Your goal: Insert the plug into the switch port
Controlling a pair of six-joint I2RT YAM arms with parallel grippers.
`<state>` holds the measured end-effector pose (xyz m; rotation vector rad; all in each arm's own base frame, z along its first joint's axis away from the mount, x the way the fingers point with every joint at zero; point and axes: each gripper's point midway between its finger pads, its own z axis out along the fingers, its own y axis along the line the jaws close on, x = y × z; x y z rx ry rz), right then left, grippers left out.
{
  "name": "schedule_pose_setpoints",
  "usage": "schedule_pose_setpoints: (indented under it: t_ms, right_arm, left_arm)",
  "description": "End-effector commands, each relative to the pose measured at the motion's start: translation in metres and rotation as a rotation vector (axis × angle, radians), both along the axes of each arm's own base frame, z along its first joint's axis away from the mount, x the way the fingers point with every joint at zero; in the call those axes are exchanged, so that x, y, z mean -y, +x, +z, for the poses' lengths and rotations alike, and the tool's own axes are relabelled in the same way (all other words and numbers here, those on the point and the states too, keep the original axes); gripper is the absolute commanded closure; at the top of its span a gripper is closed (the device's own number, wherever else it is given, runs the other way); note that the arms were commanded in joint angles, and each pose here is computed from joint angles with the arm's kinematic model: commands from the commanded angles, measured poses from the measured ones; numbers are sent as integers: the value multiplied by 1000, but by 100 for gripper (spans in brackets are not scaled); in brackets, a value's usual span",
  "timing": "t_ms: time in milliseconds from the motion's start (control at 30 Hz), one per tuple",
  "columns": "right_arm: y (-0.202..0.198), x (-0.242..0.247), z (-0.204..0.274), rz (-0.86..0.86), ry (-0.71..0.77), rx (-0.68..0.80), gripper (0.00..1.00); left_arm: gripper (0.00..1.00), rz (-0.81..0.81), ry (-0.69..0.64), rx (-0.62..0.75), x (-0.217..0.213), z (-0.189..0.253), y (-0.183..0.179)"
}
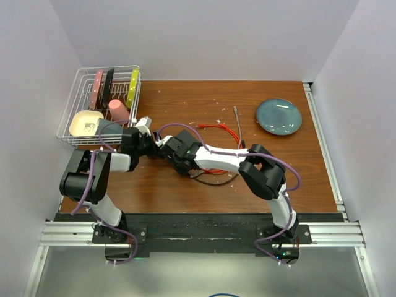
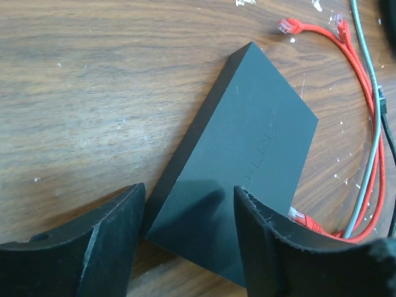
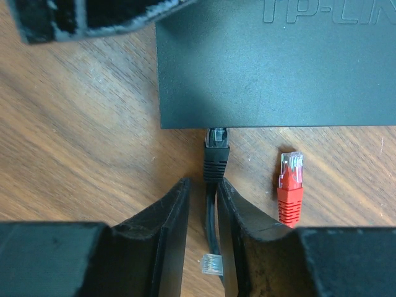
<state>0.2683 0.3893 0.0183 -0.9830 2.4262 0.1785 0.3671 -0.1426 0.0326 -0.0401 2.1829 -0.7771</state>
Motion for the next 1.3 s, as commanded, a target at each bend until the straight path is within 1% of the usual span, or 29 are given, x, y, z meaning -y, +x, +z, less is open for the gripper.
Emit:
schedule_pose_setpoints:
  t_ms: [0, 100, 300, 400, 433, 533, 667, 833, 900, 967, 1100, 1267]
  right_arm:
    - [-22, 14, -48, 6, -77, -78, 70]
    - [-20, 16, -47, -3, -84, -64, 70]
    - [-15, 18, -46, -21, -83, -43, 73]
    - [-12, 20, -48, -37, -80, -33, 77]
    - [-10, 21, -49, -43, -79, -28, 80]
    - [-8, 23, -49, -52, -77, -20, 81]
    - [-2, 22, -44, -55, -64, 16, 82]
    - [7, 17, -30, -52, -17, 69, 94]
    - [12, 15, -24, -53, -7, 87, 98]
    - [16, 10, -20, -46, 6, 97, 100]
    - [26, -8, -4, -25, 59, 119, 100]
    - [30, -28, 4, -9, 117, 111, 100]
  left_arm:
    - [34, -53, 20, -79, 9, -13, -12]
    - [34, -70, 22, -58, 12, -10, -2]
    - [36, -119, -3, -37, 20, -12, 2]
    - [42, -153, -26, -30, 25, -12, 0]
    - [47, -162, -31, -36, 27, -13, -2]
    - [53, -182, -62, -53, 30, -14, -13]
    - [58, -195, -83, -82, 31, -17, -29]
    - [63, -226, -108, -113, 37, -19, -48]
    - [63, -236, -114, -126, 39, -21, -54]
    - [64, -244, -118, -142, 41, -22, -59]
    - [64, -258, -122, -175, 45, -24, -71]
    - [64, -247, -114, -223, 47, -33, -86]
